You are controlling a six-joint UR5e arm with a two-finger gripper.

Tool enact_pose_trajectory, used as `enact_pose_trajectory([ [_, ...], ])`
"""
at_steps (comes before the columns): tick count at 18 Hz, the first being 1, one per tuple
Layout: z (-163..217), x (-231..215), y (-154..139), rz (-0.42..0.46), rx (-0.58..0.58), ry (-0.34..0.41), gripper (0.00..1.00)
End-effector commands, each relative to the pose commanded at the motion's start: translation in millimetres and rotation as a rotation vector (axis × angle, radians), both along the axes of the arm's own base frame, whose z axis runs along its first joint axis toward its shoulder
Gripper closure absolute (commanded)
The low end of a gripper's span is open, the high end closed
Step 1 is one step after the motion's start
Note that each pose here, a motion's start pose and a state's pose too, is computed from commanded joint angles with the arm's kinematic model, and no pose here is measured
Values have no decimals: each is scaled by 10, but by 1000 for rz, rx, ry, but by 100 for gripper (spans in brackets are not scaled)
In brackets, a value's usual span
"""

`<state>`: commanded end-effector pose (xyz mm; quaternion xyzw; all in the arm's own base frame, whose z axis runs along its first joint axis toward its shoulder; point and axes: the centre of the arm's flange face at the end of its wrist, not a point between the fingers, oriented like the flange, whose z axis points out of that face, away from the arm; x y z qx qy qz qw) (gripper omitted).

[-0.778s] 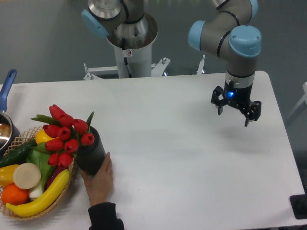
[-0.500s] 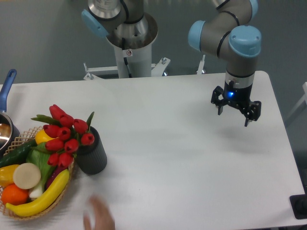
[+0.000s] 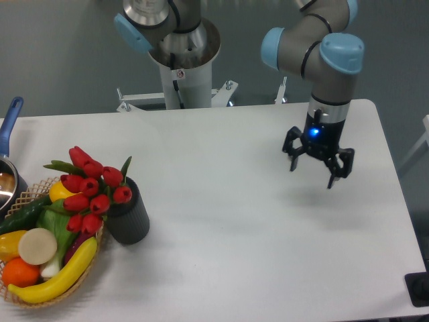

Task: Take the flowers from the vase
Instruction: 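Move the open gripper toward the red tulip stems above the black vase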

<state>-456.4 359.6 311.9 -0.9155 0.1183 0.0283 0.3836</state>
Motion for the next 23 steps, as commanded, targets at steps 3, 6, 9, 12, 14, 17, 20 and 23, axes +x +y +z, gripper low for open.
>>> enact_pose_trajectory([
  [3, 33, 243, 183, -52, 217, -141, 0],
  [6, 60, 606, 333, -102, 272, -197, 0],
  [9, -11, 974, 473, -154, 290, -245, 0],
  [12, 30, 1360, 609, -218, 331, -287, 0],
  [14, 27, 1567, 747, -246, 317, -319, 0],
  [17, 14, 1730, 889, -285, 310, -328, 0],
  [20, -86, 1811, 1050, -319, 298, -347, 0],
  [23, -129, 1853, 1151, -341, 293, -352, 0],
])
